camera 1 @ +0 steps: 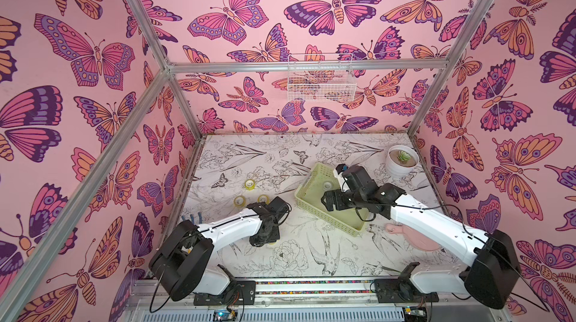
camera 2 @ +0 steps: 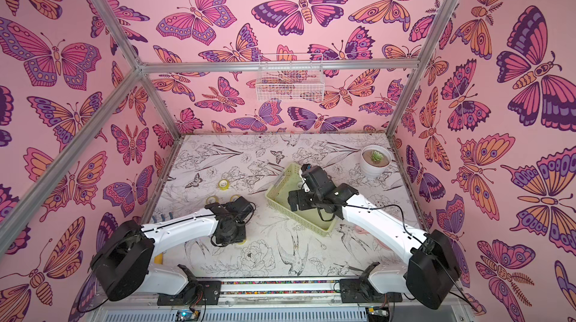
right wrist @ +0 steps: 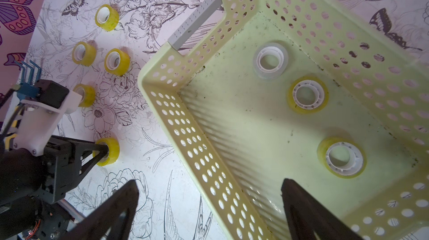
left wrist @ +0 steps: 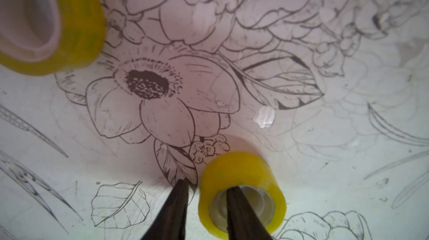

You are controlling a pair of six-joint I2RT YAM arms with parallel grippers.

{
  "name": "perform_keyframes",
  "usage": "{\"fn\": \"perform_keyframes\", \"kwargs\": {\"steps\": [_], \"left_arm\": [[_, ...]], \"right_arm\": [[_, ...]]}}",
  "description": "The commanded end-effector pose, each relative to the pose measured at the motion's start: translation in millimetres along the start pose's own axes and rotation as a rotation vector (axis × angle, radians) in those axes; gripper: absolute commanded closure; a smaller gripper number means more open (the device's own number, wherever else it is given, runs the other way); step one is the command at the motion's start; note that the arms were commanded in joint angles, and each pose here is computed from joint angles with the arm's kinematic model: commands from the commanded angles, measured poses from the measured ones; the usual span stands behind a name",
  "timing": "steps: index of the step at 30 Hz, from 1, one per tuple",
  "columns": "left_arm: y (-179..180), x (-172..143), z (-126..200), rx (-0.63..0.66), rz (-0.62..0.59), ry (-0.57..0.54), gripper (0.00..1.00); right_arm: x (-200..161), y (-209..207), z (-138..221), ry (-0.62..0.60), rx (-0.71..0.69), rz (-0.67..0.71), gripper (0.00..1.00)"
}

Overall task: Put the transparent tape into the storage box
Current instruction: Pick up the tape at the center of the board.

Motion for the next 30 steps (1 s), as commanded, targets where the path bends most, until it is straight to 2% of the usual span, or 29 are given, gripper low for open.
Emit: {"fn": "perform_keyframes", "kwargs": {"steps": [1,4,7,13,23,27,30], "left_arm": [[4,-5,-6,0.009,-0.005,0.029,0.75],[4,-6,-5,-0.001,-0.005,0.03,0.94],[1,-5,1,-0.026,-0.008,0.025,0.98],[-8,11,32,-0.052,-0.037,-0.013,0.99],[-50,66,104,-0.178,-0.132,-0.143,0.98],[-76,92,119,-0.223,-0.188,-0.164,0.97],[-95,113,119,-0.226,-0.23,-0.172,0.97]], "right_arm": [[4,4,8,-0.015,-0.006,0.014,0.01],[5,3,8,-0.017,-0.012,0.013,0.01],[6,3,11,-0.03,-0.017,0.014,0.01],[6,-2,16,-0.049,-0.054,0.014,0.01],[-1,-16,35,-0.109,-0.118,-0.005,0.01],[-6,-24,46,-0.141,-0.146,-0.018,0.01],[-10,-29,53,-0.156,-0.163,-0.024,0.01]]}}
Point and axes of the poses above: each gripper's point midway between its finger pads, its own z axis back along the fingers, its own y axis along the line the jaws close on, x = y × z, the point moved 7 cm from there along z, back along the fingers, and after that the axes turned 8 degrees about -z, right-handed, at the moved point
